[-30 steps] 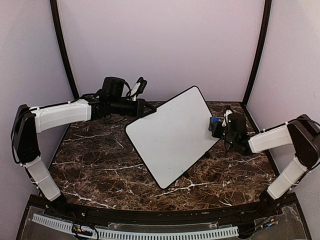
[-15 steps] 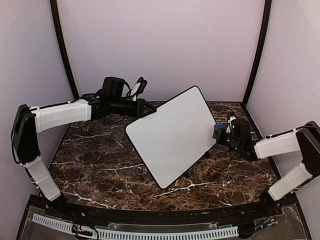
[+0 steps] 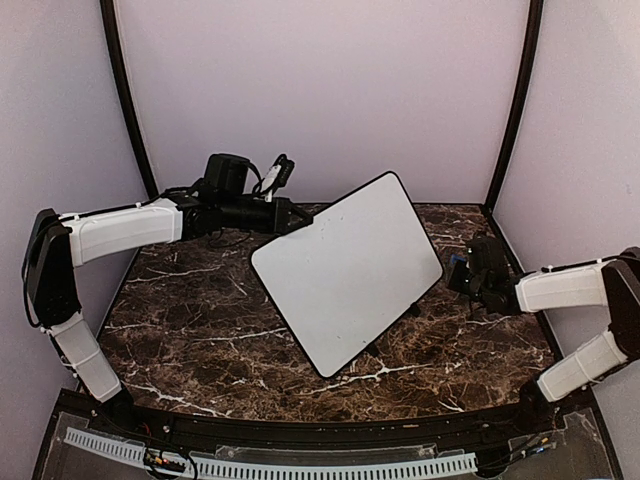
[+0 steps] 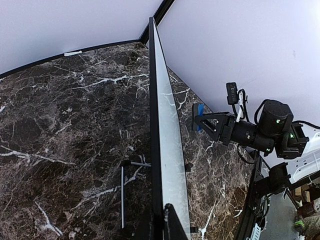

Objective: Erase the whiteboard
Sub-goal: Erase the whiteboard at the center of the board, then place the whiteboard eraser at the center of the board.

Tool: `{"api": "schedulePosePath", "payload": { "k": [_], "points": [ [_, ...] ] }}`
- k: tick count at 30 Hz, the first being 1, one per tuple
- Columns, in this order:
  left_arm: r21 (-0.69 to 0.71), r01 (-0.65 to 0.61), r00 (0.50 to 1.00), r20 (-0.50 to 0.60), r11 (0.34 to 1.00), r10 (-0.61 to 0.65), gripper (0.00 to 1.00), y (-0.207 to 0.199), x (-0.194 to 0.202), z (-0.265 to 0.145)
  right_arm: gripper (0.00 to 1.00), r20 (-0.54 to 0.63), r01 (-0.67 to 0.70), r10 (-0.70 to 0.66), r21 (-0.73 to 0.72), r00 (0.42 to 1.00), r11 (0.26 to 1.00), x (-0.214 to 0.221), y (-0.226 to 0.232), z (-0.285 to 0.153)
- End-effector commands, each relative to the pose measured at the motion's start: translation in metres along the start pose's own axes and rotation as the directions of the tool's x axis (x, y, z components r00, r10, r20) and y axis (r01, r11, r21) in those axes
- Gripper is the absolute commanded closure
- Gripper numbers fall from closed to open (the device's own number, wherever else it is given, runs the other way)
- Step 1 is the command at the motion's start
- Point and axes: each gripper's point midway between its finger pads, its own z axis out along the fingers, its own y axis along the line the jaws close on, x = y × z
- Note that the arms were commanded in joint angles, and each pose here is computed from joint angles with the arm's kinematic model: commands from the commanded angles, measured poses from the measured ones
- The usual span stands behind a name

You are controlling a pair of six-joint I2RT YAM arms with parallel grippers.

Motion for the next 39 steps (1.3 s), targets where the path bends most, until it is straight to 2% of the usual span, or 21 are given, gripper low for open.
{"api": "schedulePosePath", "payload": {
  "k": [1,7,11,22,28,39],
  "points": [
    [0.046,-0.035,0.989,-0.139,0.998,0.042,1.00,-0.014,0.042,0.004,0.50,-0.008,-0.042,0.043,0.063,0.999,0.997,-0.007,-0.010,0.015],
    [0.046,-0.035,0.989,-0.140,0.998,0.041,1.00,-0.014,0.042,0.004,0.36,-0.022,-0.074,0.075,0.051,0.997,0.996,-0.012,-0.003,0.033],
    [0.049,-0.034,0.989,-0.140,0.998,0.041,1.00,-0.014,0.042,0.004,0.31,-0.028,-0.088,0.089,0.048,0.996,0.995,-0.014,0.001,0.042],
    [0.054,-0.028,0.989,-0.143,0.998,0.036,1.00,-0.015,0.043,0.005,0.24,0.001,-0.159,0.162,0.196,0.987,0.968,-0.009,-0.037,0.038],
    [0.055,-0.027,0.989,-0.143,0.998,0.035,1.00,-0.014,0.043,0.005,0.23,0.026,-0.191,0.190,0.201,0.981,0.961,-0.021,-0.041,0.038],
    [0.055,-0.027,0.989,-0.141,0.998,0.035,1.00,-0.015,0.043,0.005,0.21,-0.051,-0.178,0.187,0.145,0.981,0.973,-0.010,-0.022,0.059]
  ]
}}
